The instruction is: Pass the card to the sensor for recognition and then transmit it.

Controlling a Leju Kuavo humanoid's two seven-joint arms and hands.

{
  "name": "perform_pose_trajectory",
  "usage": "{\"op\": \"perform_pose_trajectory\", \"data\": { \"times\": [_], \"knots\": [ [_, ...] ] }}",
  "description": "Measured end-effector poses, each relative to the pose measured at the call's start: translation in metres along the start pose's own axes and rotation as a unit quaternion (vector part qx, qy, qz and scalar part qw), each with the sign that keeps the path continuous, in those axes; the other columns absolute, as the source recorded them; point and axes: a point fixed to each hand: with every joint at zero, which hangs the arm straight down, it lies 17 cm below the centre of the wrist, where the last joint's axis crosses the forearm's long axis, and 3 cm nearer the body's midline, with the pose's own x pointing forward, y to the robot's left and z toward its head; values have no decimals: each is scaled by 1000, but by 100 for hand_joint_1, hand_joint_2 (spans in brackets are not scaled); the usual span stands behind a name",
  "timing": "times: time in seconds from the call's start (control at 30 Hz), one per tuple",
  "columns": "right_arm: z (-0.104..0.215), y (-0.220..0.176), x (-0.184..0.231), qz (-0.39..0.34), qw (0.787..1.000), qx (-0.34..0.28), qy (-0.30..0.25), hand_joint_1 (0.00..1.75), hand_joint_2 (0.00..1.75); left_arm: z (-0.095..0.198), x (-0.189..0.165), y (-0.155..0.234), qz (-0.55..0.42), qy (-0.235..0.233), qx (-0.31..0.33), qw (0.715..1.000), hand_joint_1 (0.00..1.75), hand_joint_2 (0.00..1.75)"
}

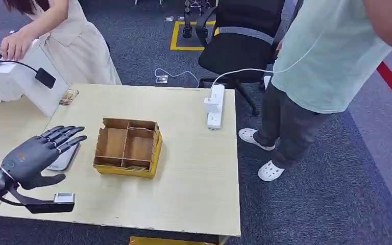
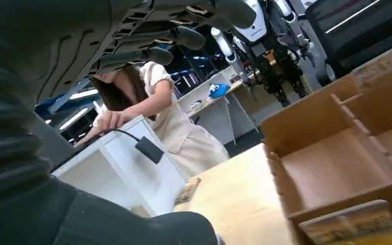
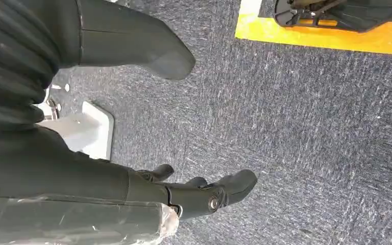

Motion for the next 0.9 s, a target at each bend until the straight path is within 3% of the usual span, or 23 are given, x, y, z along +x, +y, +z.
{"op": "perform_pose_trajectory", "data": {
  "times": [0.1, 0.3, 0.77, 0.9],
  "knots": [
    [0, 1, -1, -5, 1000, -2, 6, 0, 175, -25, 16, 0, -35, 21, 50, 998, 0, 175],
    [1, 2, 1, -8, 1000, -3, 7, 0, 175, -63, 75, -32, 3, 12, 66, 998, 0, 175],
    [3, 4, -2, -15, 1000, -7, 17, 0, 175, -98, 75, -44, -1, 124, 105, 987, 0, 175],
    [3, 5, -1, -15, 1000, -7, 17, 0, 175, -100, 74, -48, 4, 129, 102, 986, 0, 175]
  ]
}}
